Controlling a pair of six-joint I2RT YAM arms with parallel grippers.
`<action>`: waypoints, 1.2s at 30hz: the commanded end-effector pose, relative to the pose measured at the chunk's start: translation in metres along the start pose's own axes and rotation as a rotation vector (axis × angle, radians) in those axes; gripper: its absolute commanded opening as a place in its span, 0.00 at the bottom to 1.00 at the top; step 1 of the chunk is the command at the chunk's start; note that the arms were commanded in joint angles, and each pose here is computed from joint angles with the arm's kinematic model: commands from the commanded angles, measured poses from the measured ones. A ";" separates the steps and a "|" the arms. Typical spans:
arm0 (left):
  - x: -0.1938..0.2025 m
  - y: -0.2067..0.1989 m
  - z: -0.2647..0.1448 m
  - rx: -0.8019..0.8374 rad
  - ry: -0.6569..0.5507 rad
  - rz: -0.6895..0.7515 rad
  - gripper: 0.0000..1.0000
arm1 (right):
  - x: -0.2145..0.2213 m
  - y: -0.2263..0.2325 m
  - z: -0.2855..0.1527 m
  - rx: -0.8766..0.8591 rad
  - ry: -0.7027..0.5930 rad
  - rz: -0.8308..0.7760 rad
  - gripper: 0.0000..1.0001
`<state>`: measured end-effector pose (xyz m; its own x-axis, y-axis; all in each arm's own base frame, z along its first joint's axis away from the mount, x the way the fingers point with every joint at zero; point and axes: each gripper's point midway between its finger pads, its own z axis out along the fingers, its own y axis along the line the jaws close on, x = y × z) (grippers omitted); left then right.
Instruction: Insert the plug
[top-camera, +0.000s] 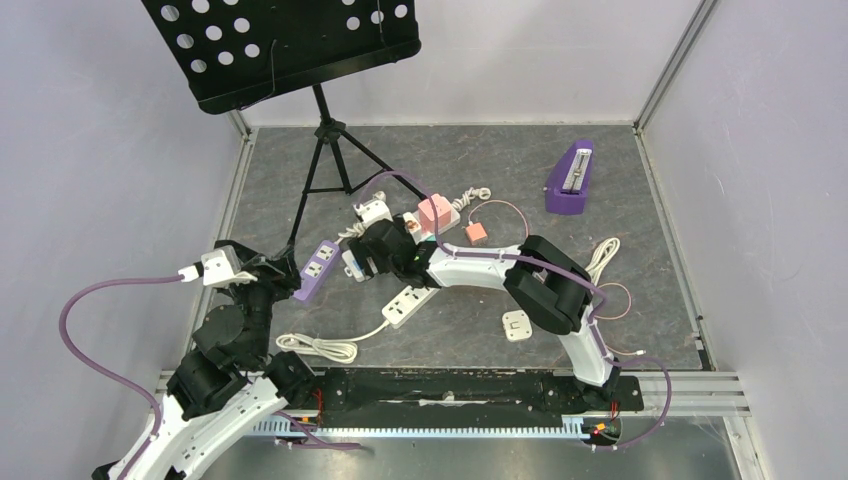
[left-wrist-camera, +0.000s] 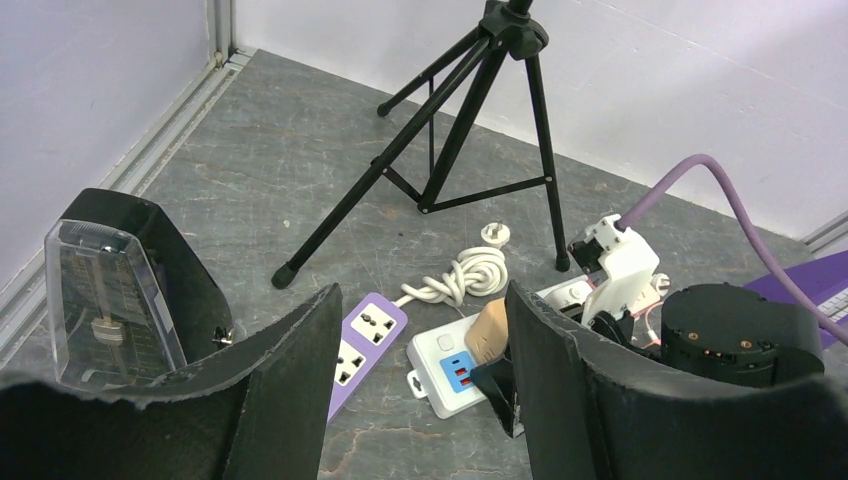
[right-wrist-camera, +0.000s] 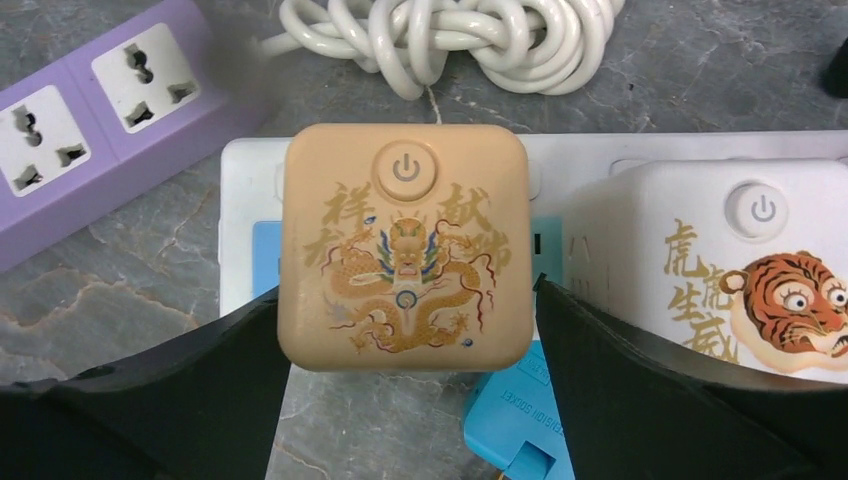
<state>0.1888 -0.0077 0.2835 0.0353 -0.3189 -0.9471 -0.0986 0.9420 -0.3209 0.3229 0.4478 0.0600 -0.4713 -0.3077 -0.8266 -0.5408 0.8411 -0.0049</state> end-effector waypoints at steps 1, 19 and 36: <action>-0.004 0.004 0.001 -0.038 -0.013 -0.016 0.67 | -0.035 0.006 -0.010 -0.058 -0.021 0.020 0.90; -0.004 0.004 0.001 -0.037 -0.014 -0.018 0.67 | -0.058 -0.001 0.000 -0.060 0.066 0.019 0.82; -0.004 0.004 0.001 -0.037 -0.011 -0.018 0.67 | -0.039 0.005 0.003 -0.112 0.126 -0.020 0.69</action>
<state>0.1886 -0.0074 0.2823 0.0316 -0.3148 -0.9486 -0.1011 0.9432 -0.3164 0.3393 0.4583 0.0899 -0.5494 -0.3732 -0.7476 -0.6003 0.7986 0.0425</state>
